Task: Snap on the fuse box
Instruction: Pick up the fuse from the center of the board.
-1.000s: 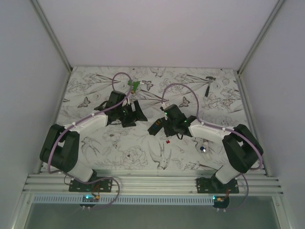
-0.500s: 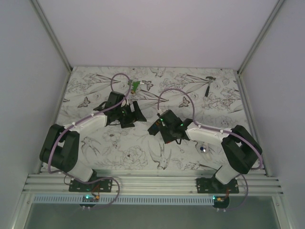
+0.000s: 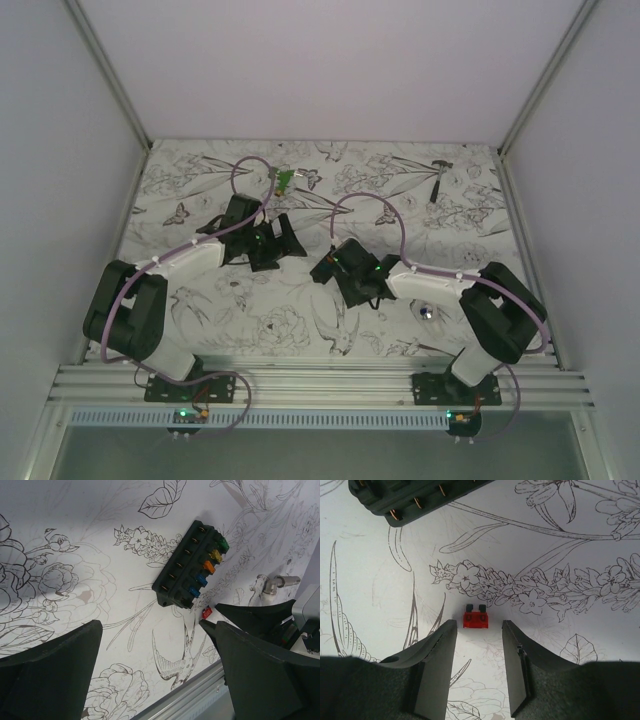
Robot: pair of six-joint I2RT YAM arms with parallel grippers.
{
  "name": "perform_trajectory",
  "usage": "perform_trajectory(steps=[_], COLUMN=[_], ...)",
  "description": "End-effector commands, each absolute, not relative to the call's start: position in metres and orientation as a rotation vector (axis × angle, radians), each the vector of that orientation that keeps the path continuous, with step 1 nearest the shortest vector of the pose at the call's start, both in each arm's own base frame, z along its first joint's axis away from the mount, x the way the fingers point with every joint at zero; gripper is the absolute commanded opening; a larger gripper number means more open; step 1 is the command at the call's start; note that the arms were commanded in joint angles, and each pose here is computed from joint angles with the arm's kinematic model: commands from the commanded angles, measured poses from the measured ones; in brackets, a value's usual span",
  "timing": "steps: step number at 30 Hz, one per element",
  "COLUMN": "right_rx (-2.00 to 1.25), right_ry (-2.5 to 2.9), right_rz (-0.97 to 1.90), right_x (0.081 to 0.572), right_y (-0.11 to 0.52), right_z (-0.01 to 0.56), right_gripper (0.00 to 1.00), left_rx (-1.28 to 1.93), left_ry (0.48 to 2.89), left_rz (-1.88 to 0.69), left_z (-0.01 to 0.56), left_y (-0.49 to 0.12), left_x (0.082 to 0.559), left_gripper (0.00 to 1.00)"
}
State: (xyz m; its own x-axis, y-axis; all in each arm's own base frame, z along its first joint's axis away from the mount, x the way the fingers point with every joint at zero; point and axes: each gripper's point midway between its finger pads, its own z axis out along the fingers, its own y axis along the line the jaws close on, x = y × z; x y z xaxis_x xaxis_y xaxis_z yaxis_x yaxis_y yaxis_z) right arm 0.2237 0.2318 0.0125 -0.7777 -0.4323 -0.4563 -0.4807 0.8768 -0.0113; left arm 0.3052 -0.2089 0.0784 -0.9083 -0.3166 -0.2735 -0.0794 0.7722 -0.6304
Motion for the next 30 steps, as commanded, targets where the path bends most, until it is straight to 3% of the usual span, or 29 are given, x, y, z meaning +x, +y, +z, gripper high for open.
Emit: perform_trajectory(steps=[1, 12, 23, 30], right_rx=[-0.649, -0.67, -0.69, -0.734], right_ry=[2.594, 2.616, 2.56, 2.389], right_rz=[0.128, 0.116, 0.167, 0.307], right_x=[0.224, 0.219, 0.222, 0.237], right_y=[0.233, 0.23, 0.236, 0.258], right_z=[0.006, 0.0, 0.009, 0.041], right_gripper=[0.45, 0.38, 0.23, 0.22], left_rx=[-0.337, -0.344, -0.343, -0.302], left_ry=[2.599, 2.605, 2.606, 2.582], left_rz=[-0.875, -0.877, -0.932, -1.056], left_z=[0.076, 0.075, 0.08, 0.097], left_y=[-0.201, -0.201, -0.207, -0.221], left_x=[0.305, 0.304, 0.303, 0.304], left_gripper=[1.0, 1.0, 1.0, 0.94])
